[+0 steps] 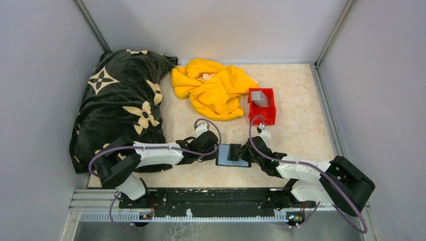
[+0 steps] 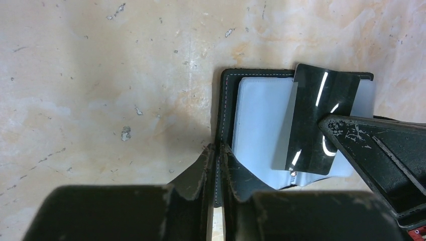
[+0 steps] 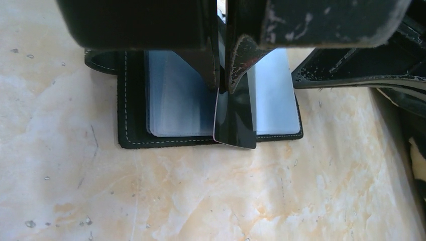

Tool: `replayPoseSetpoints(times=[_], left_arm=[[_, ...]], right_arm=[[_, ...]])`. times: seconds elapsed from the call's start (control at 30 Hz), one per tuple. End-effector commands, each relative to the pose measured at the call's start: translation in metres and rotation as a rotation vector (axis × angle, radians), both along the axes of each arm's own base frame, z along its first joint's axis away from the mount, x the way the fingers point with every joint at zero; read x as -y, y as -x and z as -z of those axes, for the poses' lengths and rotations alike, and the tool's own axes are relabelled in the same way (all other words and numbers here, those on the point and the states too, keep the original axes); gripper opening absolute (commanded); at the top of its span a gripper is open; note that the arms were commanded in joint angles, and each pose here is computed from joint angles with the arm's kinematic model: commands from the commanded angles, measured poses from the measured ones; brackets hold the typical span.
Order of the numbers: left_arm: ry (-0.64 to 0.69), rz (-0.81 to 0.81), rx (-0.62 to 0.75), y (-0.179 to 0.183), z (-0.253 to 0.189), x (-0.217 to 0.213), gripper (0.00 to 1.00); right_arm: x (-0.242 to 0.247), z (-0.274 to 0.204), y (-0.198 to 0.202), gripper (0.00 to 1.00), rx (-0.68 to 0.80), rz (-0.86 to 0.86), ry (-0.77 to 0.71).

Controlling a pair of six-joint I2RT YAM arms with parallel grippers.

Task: Put the credit cards into the card holder
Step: Insert the credit card into the card holder.

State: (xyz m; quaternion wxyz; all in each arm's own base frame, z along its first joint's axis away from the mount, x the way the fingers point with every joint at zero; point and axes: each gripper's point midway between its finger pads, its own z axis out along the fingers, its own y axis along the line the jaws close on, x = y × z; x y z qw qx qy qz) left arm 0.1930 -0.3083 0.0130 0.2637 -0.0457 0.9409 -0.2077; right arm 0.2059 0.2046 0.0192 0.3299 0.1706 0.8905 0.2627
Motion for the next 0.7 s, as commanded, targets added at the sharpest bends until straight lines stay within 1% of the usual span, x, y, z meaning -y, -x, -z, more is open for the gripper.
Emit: replayPoseSetpoints(times=[0.0,0.37,0.67], left_arm=[[-0.278,0.06,-0.205,0.054,0.064,-0.065,0.15],[-0.291,0.057,-0.207,0.055,0.068,-0.068,0.15],[-0.296,0.057,-0.212,0.055,0.07,-0.067,0.14]], right_arm=[[0.016,0.036,0.03,0.0,-0.119,-0.069,0.164],[0.024,0.032,0.05,0.0,-0.126,-0.088,0.14],[0.019,0.035,0.05,0.0,-0.127,-0.108,0.132]])
